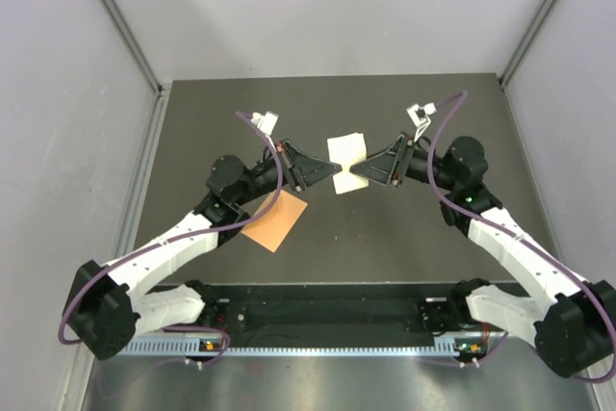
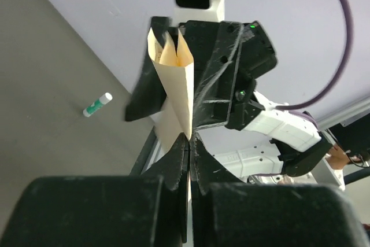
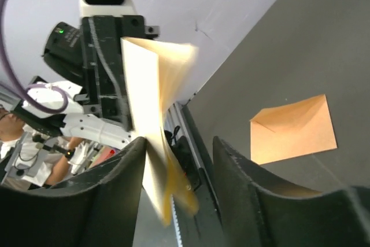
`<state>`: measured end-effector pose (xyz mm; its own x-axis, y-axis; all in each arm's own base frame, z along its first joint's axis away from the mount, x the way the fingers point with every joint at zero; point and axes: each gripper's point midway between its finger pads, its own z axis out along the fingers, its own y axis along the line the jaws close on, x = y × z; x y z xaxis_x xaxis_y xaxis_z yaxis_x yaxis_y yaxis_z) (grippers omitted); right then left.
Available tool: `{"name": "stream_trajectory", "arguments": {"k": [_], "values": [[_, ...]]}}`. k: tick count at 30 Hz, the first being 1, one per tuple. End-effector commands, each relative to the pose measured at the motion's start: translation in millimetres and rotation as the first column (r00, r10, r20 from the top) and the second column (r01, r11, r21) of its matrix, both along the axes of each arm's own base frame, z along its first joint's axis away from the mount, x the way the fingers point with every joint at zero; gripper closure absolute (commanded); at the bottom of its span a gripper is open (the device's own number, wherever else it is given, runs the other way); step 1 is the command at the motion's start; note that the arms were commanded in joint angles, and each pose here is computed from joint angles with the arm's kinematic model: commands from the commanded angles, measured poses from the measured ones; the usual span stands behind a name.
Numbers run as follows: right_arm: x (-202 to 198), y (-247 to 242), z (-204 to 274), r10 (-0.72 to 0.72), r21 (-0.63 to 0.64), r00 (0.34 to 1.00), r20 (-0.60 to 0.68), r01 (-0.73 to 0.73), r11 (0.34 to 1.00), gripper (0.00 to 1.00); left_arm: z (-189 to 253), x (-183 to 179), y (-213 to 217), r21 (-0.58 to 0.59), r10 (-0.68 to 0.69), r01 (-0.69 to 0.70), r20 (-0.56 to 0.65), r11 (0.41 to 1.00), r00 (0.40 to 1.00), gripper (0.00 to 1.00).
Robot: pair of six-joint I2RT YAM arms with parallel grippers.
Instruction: Place the letter into the envelope and seal it
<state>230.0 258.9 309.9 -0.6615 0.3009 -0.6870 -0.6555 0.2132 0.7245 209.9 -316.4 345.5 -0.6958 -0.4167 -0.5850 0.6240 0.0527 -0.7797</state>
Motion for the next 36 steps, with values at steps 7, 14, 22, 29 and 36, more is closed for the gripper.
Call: {"name": "stream_trajectory", "arguments": {"k": [7, 14, 22, 29, 36], "values": [[-24, 2, 48, 0.090, 0.108, 0.985, 0.145, -0.106, 0.989, 1.00, -11, 11, 2, 0.107, 0.068, -0.066, -0.016, 0.992, 0.998, 1.00], [-8, -1, 32, 0.000, 0.062, 0.996, 0.088, -0.005, 0.998, 1.00, -17, 11, 5, 0.124, 0.082, -0.079, -0.019, 0.989, 0.996, 0.34], [-3, -7, 46, -0.078, 0.146, 0.996, 0.040, 0.072, 0.987, 1.00, -11, -14, 5, 0.028, -0.024, 0.023, 0.027, 0.999, 0.999, 0.25], [-7, -7, 51, -0.059, 0.181, 0.998, 0.030, 0.053, 0.982, 1.00, -4, -18, 4, -0.020, -0.054, 0.055, 0.032, 0.998, 0.998, 0.38], [-6, -7, 44, -0.061, 0.187, 0.998, 0.000, 0.060, 0.981, 1.00, 6, -17, -3, -0.049, -0.096, 0.098, 0.055, 0.994, 0.994, 0.84]]}}
